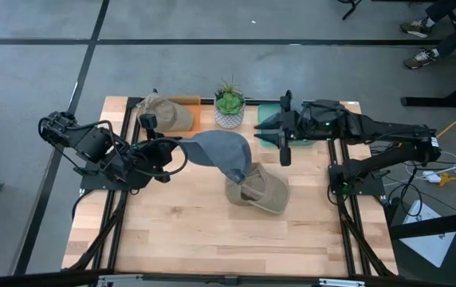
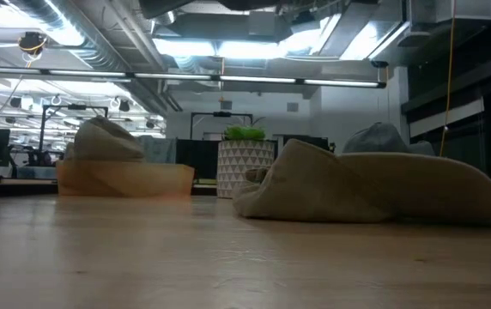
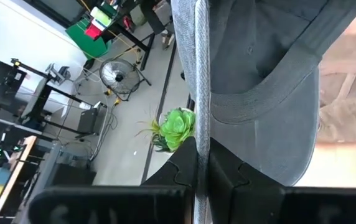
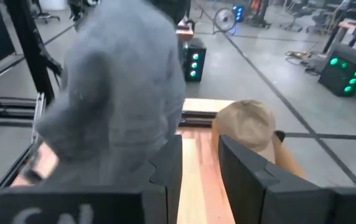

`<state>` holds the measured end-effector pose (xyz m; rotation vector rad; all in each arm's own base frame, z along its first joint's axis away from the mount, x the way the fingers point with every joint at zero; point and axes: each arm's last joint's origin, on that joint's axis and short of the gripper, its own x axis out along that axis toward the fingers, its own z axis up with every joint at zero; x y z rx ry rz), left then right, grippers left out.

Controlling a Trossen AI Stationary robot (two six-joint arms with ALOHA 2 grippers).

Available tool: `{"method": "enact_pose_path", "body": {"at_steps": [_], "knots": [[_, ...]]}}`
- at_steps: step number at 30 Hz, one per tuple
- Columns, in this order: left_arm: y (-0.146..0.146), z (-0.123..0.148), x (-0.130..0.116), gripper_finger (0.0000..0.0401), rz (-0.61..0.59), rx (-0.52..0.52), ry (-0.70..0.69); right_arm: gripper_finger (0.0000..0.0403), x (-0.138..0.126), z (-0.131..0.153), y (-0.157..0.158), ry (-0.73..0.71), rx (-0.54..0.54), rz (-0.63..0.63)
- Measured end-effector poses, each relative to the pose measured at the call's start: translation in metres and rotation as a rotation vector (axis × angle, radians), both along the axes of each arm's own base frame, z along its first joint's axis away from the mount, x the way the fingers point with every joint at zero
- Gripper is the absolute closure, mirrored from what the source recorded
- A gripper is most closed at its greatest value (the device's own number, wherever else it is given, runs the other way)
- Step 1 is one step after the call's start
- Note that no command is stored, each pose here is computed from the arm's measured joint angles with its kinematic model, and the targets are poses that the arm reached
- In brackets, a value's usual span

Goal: Pick & Place hat
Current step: Put the gray cap into the green bin

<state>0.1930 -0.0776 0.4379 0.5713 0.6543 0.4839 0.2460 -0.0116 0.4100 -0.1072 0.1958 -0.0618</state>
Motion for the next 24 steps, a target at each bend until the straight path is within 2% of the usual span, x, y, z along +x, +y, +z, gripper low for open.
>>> {"method": "enact_pose_path", "body": {"at_steps": [4,9,18,24], "knots": [[-0.001,0.002,0.002,0.039,0.002,-0.017,-0.035,0.0299,0.019,-0.011,0.001,0.019,0.045,0.04],[-0.002,0.003,0.003,0.0389,0.002,-0.024,-0.047,0.0299,0.032,-0.006,0.004,-0.087,0.082,0.176],[-0.002,0.003,0.003,0.0388,0.002,-0.024,-0.046,0.0299,0.02,0.003,0.004,-0.115,0.137,0.221],[-0.002,0.003,0.003,0.0388,0.004,-0.032,-0.049,0.0299,0.006,0.0,0.006,-0.023,0.147,0.231]]}}
